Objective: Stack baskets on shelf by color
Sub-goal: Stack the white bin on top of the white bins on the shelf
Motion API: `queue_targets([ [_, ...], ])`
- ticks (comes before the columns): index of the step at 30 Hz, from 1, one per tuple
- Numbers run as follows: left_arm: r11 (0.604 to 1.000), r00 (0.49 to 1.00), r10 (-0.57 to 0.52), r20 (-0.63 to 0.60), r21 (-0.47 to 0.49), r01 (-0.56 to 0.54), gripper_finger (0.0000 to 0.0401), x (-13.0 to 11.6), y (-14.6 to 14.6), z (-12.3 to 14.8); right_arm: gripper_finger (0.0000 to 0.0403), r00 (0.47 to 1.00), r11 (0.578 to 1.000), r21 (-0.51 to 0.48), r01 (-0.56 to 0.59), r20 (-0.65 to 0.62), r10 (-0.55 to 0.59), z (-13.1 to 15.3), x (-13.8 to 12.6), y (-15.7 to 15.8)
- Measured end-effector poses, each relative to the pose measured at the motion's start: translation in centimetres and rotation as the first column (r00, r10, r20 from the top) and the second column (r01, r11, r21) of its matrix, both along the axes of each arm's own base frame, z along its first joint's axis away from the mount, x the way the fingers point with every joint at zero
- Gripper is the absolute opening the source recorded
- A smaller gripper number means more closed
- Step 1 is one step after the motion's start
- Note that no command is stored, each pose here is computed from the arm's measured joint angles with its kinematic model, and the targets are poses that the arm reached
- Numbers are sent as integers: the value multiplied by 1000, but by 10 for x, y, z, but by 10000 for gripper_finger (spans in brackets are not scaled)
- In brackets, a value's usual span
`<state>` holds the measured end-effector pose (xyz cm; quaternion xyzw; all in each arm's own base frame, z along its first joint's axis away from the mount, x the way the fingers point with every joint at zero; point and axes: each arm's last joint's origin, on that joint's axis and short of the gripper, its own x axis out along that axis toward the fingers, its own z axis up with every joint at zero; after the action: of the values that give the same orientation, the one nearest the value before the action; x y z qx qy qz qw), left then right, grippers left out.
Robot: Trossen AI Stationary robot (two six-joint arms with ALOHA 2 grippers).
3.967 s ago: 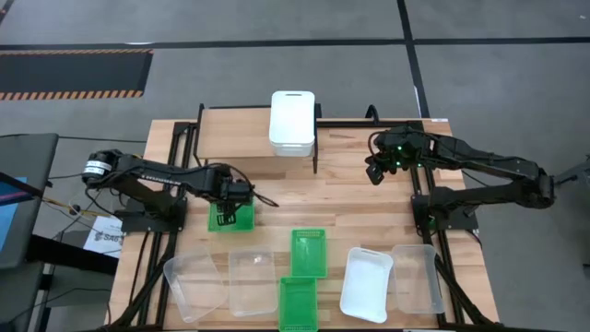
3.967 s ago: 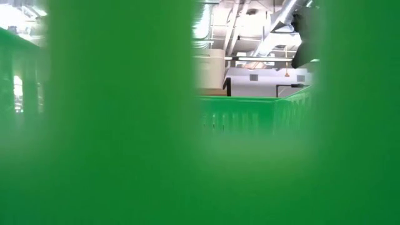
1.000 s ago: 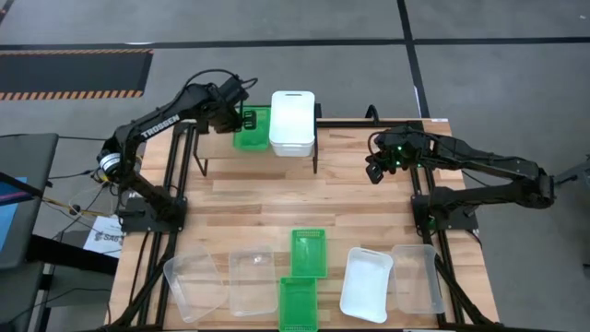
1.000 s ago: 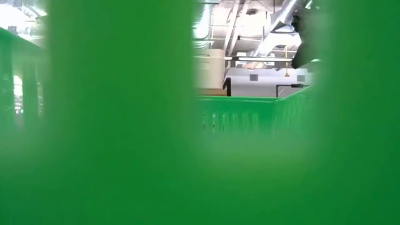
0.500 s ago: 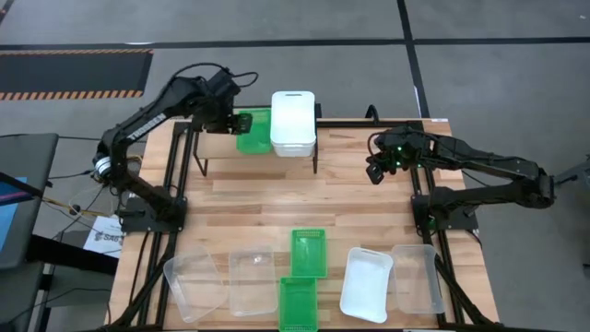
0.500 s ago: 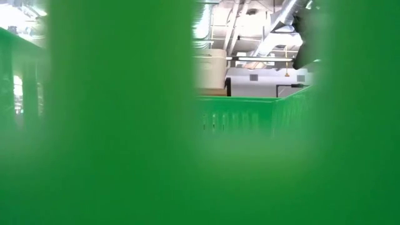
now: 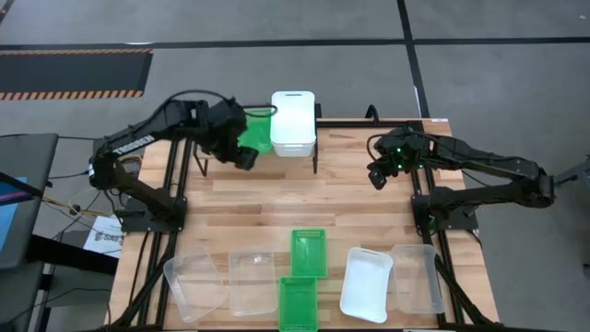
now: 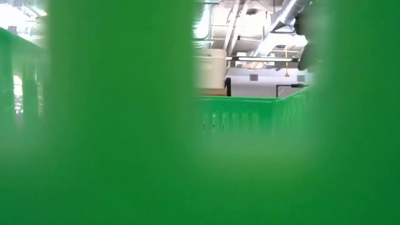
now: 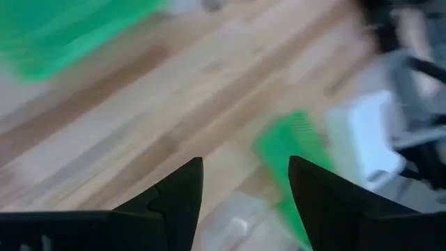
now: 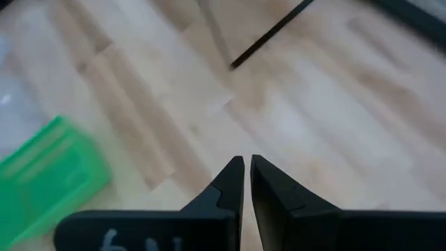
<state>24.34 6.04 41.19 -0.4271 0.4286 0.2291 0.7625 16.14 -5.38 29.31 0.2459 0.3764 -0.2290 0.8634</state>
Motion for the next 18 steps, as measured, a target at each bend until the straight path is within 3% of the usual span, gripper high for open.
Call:
queue_targets([
  [7,997,974,-58,218,52,47,199,34,-35,9,52,978,975,78,-210,6,211,-1,4,25],
  [18,978,919,-200,339,126,166,198,83,-94,-4,52,955,929,262,-261,-69,288,-8,1,82],
])
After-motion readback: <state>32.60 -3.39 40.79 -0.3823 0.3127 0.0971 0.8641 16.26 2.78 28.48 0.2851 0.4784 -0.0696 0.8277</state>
